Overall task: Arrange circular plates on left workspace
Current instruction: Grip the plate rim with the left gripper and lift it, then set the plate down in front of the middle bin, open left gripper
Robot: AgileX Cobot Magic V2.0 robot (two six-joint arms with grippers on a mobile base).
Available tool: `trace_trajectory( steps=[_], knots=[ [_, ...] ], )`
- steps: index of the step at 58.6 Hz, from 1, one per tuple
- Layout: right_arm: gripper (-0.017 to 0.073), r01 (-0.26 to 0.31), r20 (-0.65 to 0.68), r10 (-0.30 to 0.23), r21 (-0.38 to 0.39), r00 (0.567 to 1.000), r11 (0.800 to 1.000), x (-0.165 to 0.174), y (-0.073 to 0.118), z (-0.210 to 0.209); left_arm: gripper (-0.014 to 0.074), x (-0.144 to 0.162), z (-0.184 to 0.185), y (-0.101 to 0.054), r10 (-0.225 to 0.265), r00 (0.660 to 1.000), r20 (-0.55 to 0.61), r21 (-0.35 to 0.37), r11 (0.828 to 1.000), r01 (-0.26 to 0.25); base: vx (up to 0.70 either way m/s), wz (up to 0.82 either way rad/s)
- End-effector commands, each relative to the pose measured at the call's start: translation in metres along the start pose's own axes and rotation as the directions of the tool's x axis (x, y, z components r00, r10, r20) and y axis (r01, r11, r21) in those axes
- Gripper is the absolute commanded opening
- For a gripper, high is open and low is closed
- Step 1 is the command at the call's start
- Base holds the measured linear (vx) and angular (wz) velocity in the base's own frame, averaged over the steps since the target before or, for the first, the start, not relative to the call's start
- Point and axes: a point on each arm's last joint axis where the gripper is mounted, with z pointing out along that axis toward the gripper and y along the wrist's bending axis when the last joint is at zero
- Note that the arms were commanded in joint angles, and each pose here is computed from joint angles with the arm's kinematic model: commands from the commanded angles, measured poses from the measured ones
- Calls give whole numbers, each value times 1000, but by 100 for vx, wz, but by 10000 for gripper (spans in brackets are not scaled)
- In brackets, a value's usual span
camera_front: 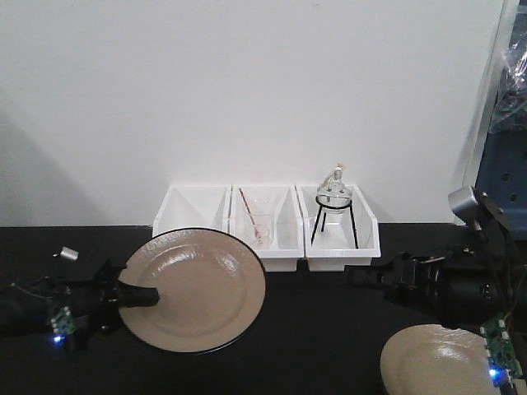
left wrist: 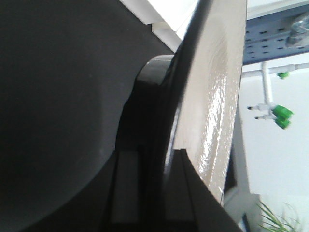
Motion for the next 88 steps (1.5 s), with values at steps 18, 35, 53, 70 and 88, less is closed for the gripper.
trace_trajectory(
  steps=[18, 35, 53, 70, 88],
  knots=[
    [594, 35, 72, -32, -32, 997, 999, -14, 14, -10, -1, 3, 77, -47, -86, 995, -50, 152, 984, 92, 0, 0],
    [594, 39, 77, -38, -23, 996, 999, -15, 13, -10, 1, 10, 102, -29, -128, 991, -28, 89, 987, 130, 0, 0],
    [594, 48, 84, -46, -11, 995, 999, -15, 12, -10, 75, 14, 110, -18, -130, 991, -30, 59, 990, 131, 0, 0],
    [594, 63, 84, -62, -10, 995, 998, -15, 12, -10, 414, 16, 110, -17, -50, 998, -47, 55, 997, 52, 0, 0],
    [594, 82, 71, -81, -1, 994, 997, -14, 11, -10, 572, 3, 93, 3, 58, 996, -74, -29, 998, -60, 0, 0]
  ],
)
